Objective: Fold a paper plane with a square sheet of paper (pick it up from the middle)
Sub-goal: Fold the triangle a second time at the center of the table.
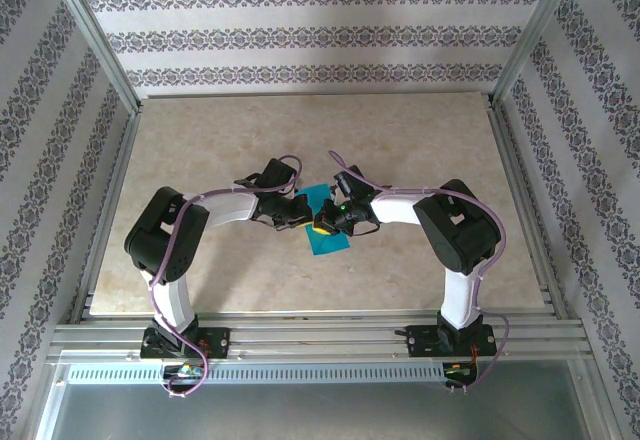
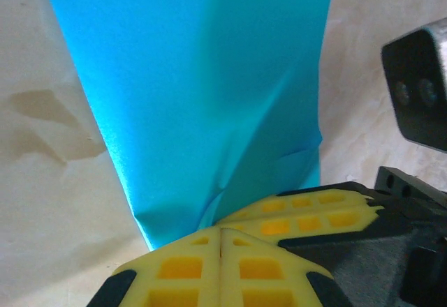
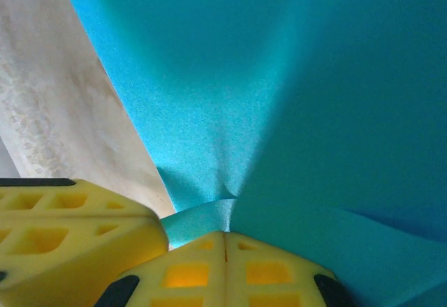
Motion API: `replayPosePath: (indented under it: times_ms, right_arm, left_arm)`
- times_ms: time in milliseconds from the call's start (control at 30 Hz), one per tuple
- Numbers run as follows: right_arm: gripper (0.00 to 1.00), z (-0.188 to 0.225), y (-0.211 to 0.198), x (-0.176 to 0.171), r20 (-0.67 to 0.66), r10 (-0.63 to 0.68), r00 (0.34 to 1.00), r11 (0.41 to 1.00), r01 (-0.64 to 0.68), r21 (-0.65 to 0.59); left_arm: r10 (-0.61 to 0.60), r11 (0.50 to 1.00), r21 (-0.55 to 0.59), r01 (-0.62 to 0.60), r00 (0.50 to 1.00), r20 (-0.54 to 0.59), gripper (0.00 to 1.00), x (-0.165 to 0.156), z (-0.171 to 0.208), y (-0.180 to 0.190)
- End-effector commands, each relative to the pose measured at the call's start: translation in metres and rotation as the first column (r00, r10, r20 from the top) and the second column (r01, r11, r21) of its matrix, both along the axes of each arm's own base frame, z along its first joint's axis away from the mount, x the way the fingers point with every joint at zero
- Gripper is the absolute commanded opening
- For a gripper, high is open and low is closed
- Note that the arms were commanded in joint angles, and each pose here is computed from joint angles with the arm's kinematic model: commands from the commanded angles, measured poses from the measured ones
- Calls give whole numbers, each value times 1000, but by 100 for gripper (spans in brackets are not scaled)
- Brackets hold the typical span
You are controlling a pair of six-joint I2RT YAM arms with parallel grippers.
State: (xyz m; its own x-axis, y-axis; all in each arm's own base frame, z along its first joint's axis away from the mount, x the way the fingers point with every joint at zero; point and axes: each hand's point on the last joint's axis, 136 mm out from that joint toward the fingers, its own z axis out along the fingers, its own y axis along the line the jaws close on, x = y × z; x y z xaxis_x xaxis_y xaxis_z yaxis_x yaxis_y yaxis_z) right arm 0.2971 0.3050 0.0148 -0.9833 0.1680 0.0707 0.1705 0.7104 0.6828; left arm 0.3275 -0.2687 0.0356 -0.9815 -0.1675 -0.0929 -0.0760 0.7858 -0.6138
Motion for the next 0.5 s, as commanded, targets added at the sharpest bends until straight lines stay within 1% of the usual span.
replayPosePath:
  times_ms: [0, 200, 467]
  right_arm:
    - [3, -35, -20, -19, -90, -13, 996, 993, 3, -118]
    - [3, -36, -19, -19, -92, -15, 996, 993, 4, -119]
    - [3, -35, -19, -18, -90, -16, 996, 993, 5, -117]
  left_arm:
    - [-23, 998, 53, 24, 1000, -20, 0, -6, -10, 0]
    - [-31, 997, 71, 33, 999, -34, 0, -8, -17, 1]
    - [-45, 990, 130, 51, 998, -47, 0, -13, -26, 9]
